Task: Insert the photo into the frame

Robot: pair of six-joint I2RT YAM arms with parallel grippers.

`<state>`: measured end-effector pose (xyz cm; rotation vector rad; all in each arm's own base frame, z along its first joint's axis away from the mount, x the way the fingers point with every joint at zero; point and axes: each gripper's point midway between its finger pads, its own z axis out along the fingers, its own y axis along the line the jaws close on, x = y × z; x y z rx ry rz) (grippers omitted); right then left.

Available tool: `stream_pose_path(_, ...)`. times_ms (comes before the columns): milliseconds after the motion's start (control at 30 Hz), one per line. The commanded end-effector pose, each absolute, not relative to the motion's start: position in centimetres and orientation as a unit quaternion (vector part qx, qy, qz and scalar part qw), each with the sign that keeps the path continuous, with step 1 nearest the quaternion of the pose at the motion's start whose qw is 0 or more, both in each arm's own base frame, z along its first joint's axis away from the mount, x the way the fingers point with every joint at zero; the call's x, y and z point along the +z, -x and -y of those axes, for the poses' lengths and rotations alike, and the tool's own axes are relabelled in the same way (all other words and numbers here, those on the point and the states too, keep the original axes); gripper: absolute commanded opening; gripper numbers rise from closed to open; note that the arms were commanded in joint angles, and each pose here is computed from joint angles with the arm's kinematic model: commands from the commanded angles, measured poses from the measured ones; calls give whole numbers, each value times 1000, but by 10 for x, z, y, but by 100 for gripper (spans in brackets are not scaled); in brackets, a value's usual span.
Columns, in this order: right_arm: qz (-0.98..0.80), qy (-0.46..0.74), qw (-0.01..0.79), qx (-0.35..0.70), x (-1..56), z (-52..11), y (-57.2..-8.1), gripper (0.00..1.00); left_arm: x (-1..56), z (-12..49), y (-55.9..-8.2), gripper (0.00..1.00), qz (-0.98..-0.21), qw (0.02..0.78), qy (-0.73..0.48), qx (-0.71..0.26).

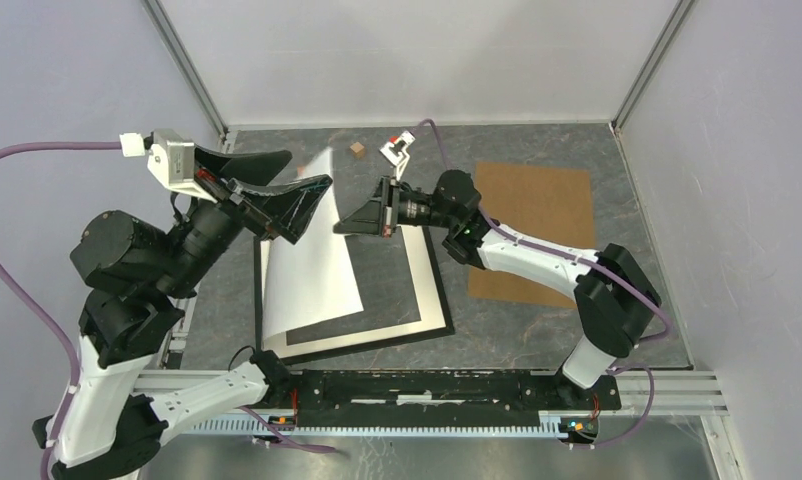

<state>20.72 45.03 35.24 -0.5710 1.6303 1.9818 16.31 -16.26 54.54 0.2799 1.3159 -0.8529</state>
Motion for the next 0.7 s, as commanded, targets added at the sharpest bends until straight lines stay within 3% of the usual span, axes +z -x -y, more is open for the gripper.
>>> stream_pose_path(0, -594, 147, 238, 754, 332, -413, -228, 0, 554, 167, -166, 100, -580, 701, -112, -398)
stream_pose_path(300, -701, 113, 148, 689, 185, -366, -240, 0, 539, 173, -176, 100, -600, 694, -119, -380)
stream_pose_path(667, -830, 191, 156, 500, 65, -319, -281, 0, 485, 216, -216, 100, -651, 660, -170, -333)
